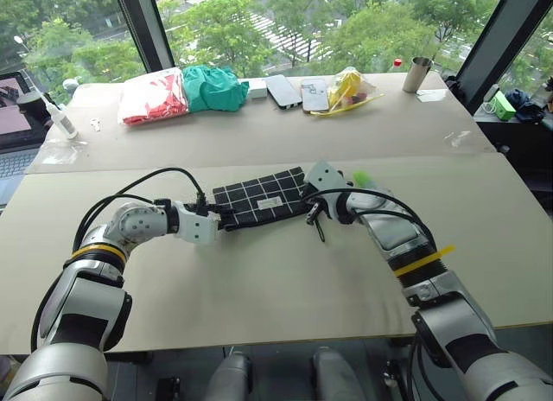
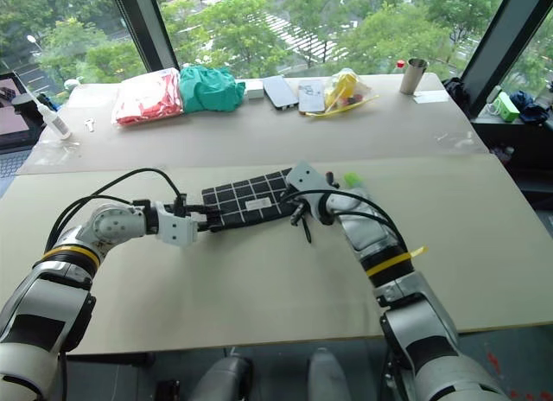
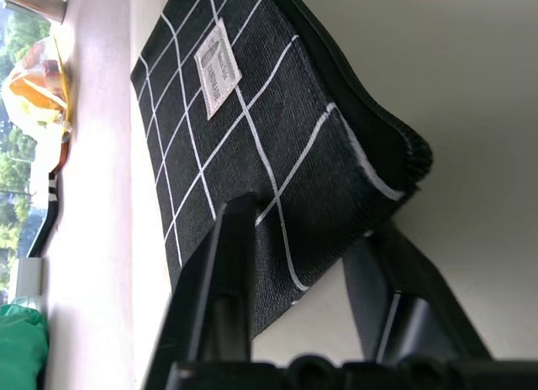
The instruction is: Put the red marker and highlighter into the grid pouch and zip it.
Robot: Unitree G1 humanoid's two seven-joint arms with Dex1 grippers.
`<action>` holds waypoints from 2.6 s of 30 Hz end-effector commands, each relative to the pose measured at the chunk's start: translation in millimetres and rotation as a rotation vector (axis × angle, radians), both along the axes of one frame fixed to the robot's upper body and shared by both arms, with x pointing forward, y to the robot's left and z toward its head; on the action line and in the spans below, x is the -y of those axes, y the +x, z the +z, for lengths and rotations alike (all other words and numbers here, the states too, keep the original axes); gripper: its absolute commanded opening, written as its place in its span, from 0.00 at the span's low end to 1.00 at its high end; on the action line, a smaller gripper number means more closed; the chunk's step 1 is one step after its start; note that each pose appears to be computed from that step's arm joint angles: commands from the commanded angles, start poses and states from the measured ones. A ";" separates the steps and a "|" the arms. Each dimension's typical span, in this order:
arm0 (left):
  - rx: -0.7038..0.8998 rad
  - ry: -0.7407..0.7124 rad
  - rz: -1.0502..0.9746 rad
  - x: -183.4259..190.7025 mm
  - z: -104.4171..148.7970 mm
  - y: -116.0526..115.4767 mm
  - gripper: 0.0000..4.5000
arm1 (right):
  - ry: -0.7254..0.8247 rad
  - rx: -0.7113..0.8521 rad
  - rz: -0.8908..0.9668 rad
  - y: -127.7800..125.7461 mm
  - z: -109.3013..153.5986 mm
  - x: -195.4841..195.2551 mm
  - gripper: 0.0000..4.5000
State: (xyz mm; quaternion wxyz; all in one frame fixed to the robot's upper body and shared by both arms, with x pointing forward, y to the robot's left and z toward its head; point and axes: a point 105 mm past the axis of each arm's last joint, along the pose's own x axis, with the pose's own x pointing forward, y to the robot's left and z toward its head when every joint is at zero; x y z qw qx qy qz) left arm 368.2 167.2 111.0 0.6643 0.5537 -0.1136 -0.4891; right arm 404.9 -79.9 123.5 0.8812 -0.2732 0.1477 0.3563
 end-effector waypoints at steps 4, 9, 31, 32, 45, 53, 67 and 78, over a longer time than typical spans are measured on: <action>-0.004 -0.128 -0.031 10.9 21.6 1.7 0.00 | 0.091 -0.026 0.020 -8.4 7.2 3.5 0.00; -0.104 -0.136 -0.083 8.3 10.3 -12.7 0.00 | 0.375 0.020 0.044 -17.1 55.6 1.3 0.13; -0.264 -0.402 0.006 6.5 14.0 -31.6 0.00 | 0.468 -0.317 -0.196 -107.3 30.3 81.8 0.99; -0.271 -0.393 -0.001 9.0 11.1 -34.4 0.00 | 0.467 -0.330 -0.190 -107.9 24.4 73.6 0.99; -0.297 -0.359 -0.009 16.3 -0.3 -45.1 0.00 | 0.459 -0.327 -0.217 -91.7 17.0 57.2 0.99; -0.282 -0.404 0.003 20.8 14.5 -41.7 0.00 | 0.462 -0.343 -0.215 -90.6 9.4 51.3 0.99; -0.297 -0.399 0.000 22.0 6.5 -46.8 0.00 | 0.418 -0.271 -0.229 -72.3 6.7 37.4 0.53; -0.283 -0.417 0.008 24.1 8.0 -46.6 0.00 | 0.348 -0.285 -0.111 -78.9 7.5 21.1 0.00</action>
